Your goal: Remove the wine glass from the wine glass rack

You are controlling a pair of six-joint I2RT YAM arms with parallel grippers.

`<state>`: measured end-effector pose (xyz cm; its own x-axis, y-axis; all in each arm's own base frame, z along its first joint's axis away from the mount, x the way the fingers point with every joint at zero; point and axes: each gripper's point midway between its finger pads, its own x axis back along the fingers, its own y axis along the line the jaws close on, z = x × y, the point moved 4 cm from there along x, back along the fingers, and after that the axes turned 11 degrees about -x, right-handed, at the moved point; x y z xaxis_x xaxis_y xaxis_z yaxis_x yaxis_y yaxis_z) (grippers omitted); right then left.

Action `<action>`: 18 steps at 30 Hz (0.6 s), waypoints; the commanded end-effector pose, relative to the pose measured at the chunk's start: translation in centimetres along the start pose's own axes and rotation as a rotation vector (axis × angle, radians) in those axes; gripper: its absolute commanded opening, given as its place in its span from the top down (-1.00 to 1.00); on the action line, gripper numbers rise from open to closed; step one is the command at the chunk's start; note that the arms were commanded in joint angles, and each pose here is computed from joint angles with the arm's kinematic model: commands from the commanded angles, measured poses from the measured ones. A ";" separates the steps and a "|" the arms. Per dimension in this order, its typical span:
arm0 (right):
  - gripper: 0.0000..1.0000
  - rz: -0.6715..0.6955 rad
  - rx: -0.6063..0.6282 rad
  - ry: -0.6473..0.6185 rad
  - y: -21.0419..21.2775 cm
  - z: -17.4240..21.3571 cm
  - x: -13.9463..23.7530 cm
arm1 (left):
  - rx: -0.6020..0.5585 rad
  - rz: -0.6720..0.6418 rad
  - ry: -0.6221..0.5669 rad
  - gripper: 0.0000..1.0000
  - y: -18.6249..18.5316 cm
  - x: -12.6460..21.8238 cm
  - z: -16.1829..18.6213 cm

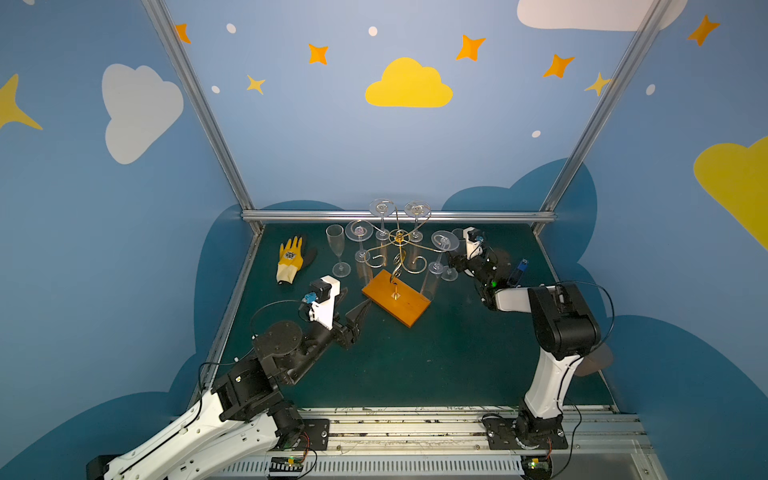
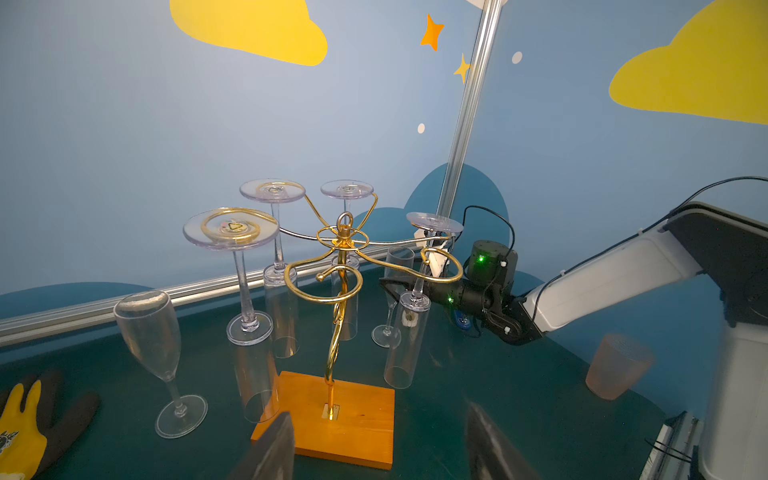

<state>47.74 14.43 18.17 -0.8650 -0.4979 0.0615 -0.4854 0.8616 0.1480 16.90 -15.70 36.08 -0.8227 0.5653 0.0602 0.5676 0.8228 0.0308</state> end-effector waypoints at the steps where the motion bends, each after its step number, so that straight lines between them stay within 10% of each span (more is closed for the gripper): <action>1: -0.72 0.025 0.007 -0.059 -0.2 -4.1 1.6 | 0.015 0.006 -0.023 -0.32 0.2 0.6 -0.7; 18: -0.72 0.059 -0.212 0.053 4.3 -13.7 13.6 | 0.090 -0.022 -0.054 -0.50 1.7 3.4 -2.5</action>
<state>37.58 10.18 33.07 -0.8904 -0.4543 0.0292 -0.4331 0.8650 0.2532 15.47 -13.12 38.08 -0.8337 0.5523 -0.0002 0.5522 0.8335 -0.0196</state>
